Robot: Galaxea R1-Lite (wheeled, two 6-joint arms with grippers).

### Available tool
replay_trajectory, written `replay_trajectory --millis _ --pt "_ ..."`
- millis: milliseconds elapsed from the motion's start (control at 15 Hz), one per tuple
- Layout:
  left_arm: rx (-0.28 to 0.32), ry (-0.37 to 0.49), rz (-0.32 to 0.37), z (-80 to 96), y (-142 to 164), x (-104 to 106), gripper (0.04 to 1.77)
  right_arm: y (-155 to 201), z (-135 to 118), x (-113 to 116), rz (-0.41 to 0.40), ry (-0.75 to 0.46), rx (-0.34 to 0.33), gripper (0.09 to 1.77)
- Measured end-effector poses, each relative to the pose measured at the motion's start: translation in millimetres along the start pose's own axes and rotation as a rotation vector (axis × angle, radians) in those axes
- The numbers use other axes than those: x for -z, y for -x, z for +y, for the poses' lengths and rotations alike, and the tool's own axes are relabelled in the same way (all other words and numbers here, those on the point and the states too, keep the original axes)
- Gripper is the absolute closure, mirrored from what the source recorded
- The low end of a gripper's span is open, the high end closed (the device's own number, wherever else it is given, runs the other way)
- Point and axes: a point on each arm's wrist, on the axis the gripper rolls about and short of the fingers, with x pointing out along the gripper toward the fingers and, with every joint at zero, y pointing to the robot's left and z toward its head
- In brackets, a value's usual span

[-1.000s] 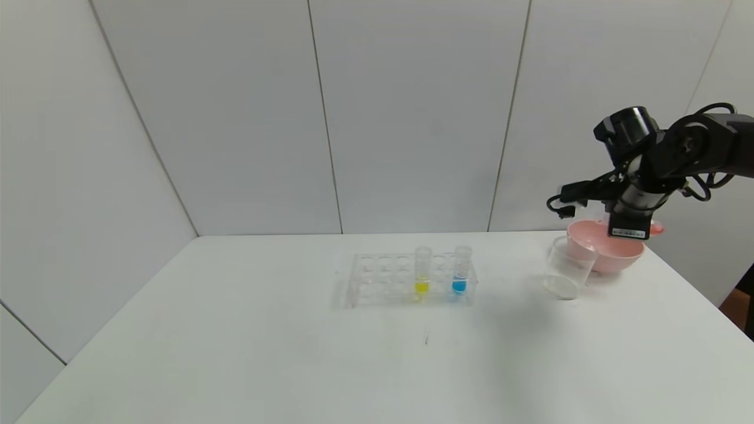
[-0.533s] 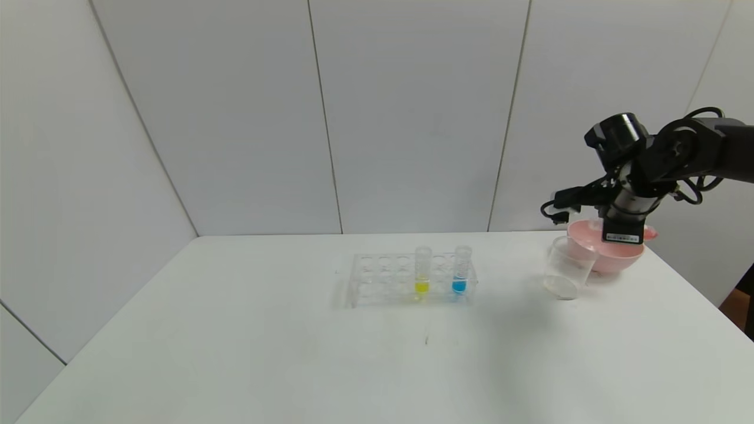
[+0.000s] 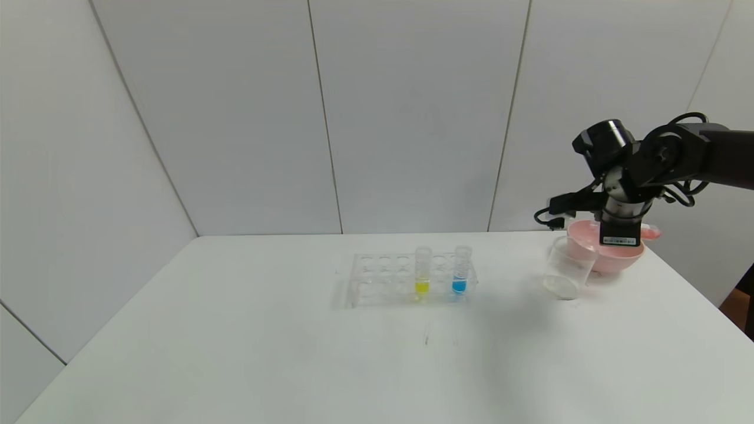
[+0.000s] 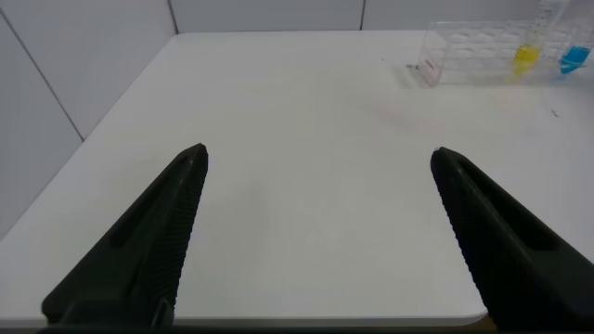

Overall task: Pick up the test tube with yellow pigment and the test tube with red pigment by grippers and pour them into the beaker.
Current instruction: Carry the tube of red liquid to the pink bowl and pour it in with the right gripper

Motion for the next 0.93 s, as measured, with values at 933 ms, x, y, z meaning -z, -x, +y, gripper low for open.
replay_trajectory --millis 933 --pt "0.000 0.000 0.000 0.0 0 0 0.09 0 8 -15 0.063 0.072 0.022 1.36"
